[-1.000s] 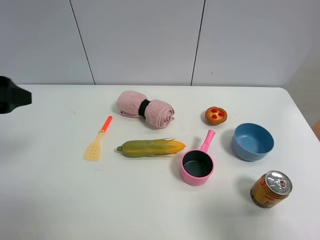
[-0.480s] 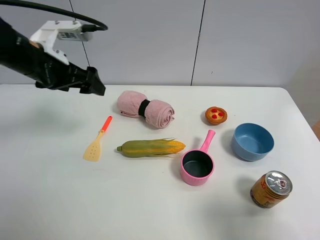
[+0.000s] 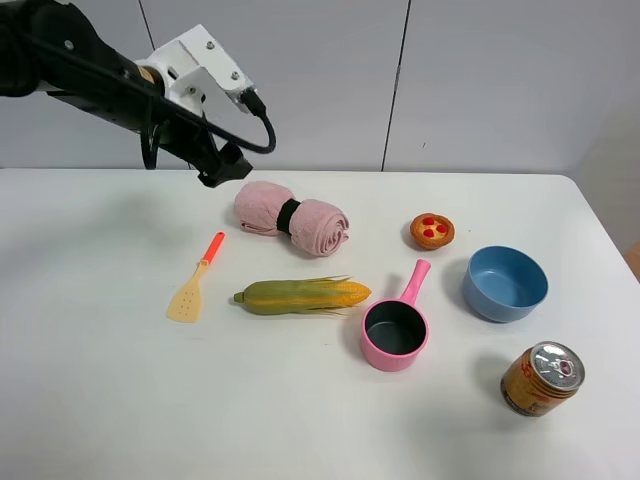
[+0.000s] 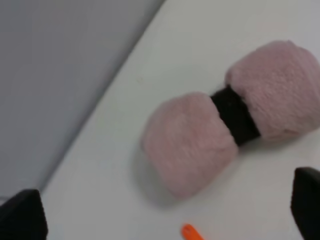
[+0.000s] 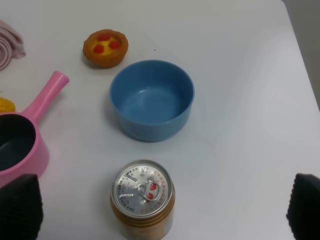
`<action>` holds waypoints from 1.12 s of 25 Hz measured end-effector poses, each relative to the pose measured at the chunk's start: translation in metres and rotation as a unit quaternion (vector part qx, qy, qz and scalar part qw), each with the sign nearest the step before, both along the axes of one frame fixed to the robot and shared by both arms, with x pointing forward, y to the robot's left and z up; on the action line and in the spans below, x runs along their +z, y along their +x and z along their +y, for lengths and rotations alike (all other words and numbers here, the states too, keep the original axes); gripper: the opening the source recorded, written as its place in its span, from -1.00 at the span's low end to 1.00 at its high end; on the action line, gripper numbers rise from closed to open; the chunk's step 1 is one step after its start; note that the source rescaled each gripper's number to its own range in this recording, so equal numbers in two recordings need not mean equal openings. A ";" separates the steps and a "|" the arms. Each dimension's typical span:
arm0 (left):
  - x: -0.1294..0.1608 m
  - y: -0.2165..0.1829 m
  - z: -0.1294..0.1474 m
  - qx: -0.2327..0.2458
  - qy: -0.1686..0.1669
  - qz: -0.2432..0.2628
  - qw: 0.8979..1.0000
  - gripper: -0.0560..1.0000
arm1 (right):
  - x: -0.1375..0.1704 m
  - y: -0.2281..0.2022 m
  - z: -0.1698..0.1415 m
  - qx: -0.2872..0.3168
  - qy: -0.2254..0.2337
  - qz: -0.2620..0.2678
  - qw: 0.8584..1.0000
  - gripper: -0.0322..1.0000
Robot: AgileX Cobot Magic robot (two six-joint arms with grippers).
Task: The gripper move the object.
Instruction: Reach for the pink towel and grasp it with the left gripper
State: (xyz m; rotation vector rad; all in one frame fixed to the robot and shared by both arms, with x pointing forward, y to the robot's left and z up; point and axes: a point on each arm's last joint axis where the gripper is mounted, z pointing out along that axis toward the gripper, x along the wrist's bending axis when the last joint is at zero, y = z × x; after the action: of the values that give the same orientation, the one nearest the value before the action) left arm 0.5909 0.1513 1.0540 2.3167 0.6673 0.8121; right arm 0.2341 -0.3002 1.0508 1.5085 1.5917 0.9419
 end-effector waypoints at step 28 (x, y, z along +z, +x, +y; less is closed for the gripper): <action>-0.094 0.055 -0.053 -0.026 0.001 0.023 0.999 0.89 | 0.000 0.000 0.000 0.000 0.000 0.000 1.000 1.00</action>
State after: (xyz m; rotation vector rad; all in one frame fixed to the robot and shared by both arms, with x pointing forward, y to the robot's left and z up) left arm 0.6463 0.0982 0.9597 2.3496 0.6244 0.7389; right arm 0.2341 -0.3002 1.0508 1.5085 1.5917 0.9419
